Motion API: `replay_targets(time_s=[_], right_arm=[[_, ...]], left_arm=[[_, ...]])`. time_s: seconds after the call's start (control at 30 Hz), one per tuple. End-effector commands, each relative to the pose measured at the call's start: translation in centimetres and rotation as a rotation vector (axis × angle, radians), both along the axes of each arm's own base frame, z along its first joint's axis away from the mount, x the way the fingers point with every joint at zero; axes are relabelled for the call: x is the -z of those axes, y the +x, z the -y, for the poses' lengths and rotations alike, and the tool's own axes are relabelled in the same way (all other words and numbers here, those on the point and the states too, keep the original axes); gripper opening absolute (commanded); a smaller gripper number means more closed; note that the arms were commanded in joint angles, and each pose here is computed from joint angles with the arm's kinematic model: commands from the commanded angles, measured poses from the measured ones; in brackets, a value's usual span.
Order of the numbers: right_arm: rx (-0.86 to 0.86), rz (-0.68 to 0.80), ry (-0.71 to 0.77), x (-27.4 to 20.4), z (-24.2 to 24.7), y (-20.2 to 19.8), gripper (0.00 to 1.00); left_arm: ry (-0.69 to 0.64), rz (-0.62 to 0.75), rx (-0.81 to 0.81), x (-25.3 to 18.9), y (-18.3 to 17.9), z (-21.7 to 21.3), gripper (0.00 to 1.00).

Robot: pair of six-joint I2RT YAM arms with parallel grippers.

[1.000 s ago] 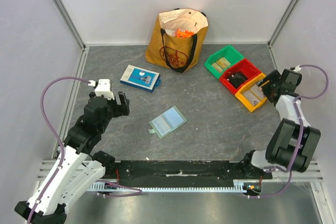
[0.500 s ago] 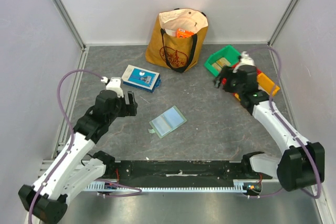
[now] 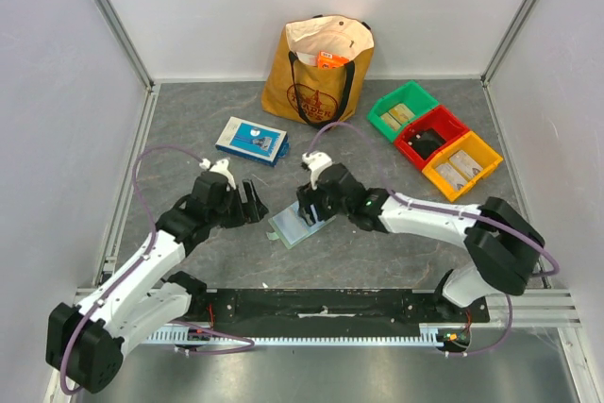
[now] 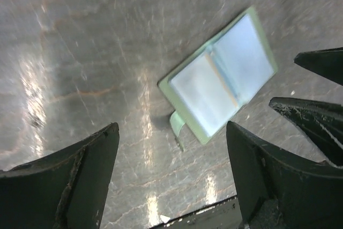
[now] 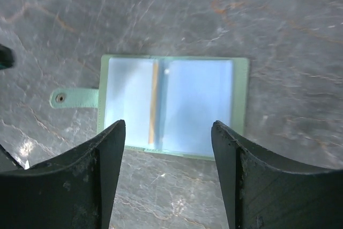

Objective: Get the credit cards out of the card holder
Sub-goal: Remove the credit card from the card holder.

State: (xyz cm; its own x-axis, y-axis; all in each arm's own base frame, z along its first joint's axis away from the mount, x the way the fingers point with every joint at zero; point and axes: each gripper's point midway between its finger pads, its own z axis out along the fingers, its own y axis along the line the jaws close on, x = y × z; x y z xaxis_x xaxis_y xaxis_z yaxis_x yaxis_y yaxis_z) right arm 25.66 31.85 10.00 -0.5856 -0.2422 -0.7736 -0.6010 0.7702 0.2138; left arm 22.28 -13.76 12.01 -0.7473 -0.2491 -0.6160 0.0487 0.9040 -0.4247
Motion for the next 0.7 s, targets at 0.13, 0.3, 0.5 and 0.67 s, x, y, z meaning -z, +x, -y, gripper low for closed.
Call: replay_targets(time_s=[0.13, 0.3, 0.5, 0.67], right_arm=[[-0.124, 0.101, -0.085, 1.2, -5.0, -1.7, 0.72], [-0.177, 0.104, -0.144, 3.0, -6.5, -3.5, 0.71], [-0.177, 0.121, -0.235, 4.5, -6.7, -4.0, 0.7], [-0.158, 0.131, -0.289, 5.1, -6.2, -3.7, 0.68]], left_arm=[[-0.119, -0.131, -0.003, 4.8, -1.6, 2.7, 0.82], [-0.122, -0.188, 0.009, 7.0, -2.5, 3.3, 0.76], [-0.121, -0.212, 0.019, 8.1, -3.0, 3.5, 0.63], [-0.113, -0.234, 0.025, 8.9, -3.4, 3.5, 0.48]])
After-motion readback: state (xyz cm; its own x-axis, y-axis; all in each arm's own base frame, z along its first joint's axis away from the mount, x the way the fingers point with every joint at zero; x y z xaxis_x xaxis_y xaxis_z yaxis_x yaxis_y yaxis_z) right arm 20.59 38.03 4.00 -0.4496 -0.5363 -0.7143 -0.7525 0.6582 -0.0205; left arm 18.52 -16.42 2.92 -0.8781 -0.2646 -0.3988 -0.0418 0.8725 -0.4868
